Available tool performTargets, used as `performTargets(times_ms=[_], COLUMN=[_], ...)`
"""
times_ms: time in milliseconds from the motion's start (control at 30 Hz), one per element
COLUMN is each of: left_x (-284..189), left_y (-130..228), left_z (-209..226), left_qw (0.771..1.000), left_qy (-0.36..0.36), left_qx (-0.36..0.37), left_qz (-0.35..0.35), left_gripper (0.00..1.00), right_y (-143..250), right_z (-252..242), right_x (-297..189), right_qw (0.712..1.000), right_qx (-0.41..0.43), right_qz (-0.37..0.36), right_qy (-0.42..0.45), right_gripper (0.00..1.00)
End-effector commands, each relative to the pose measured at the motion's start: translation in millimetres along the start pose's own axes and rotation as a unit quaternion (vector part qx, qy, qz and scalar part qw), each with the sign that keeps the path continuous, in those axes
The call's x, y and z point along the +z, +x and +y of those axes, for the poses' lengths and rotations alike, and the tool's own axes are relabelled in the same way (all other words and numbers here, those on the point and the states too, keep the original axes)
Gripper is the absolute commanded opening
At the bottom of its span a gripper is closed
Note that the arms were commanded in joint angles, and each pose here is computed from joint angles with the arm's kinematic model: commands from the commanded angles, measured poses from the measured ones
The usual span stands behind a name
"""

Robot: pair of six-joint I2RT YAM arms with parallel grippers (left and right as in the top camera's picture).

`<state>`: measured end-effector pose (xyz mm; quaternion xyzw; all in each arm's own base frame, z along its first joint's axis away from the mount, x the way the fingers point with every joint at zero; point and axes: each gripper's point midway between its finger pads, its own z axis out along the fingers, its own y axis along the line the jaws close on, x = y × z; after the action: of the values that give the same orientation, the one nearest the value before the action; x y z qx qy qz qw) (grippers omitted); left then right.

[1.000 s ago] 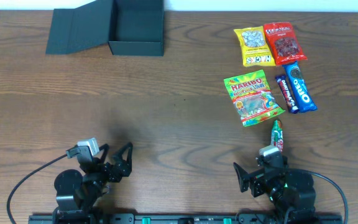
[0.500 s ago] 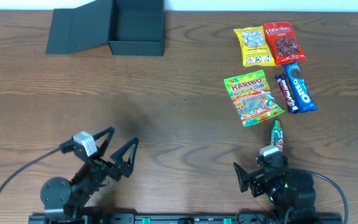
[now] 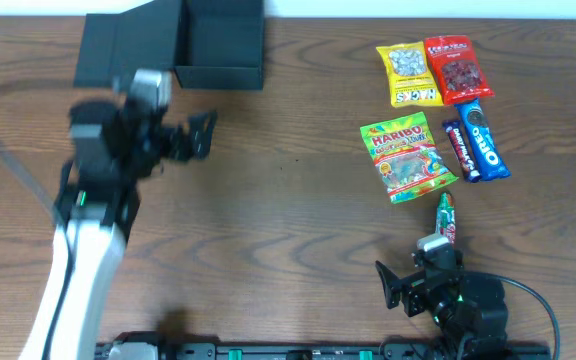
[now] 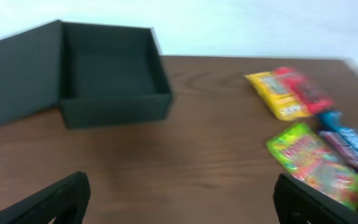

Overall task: Pack container
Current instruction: 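Reach the left gripper to the black box and grip its side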

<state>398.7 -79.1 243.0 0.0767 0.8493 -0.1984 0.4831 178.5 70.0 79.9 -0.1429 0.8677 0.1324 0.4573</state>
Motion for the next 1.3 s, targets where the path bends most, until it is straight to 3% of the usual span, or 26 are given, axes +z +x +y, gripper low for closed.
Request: performTargets(times_ms=[0,267,533,1033,1267], left_x=[41,163,231,216,185], left_y=[-24,-38,2,76,125], left_z=[19,58,86,77,57], left_qw=[0.997,0.99,0.985,0.959,0.921], left_qy=[-0.059,-0.114,-0.13,-0.129,-0.121], left_qx=[0.039,0.039,0.011,-0.01,-0.086], left_qz=[0.012,0.069,0.11,0.252,0.36], left_gripper=[0.95,0.96,0.95,0.95,0.95], right_y=[1,1,1,1,1], right_z=[1,1,1,1,1], right_x=[1,1,1,1,1], right_qw=[1.0,1.0,1.0,1.0,1.0], right_qx=[-0.01,-0.01,-0.01,-0.01,-0.01], right_qz=[0.0,0.0,0.0,0.0,0.0], right_qy=[-0.002,-0.002,-0.002,-0.002,-0.002], right_gripper=[0.99,0.99,0.99,0.99,0.99])
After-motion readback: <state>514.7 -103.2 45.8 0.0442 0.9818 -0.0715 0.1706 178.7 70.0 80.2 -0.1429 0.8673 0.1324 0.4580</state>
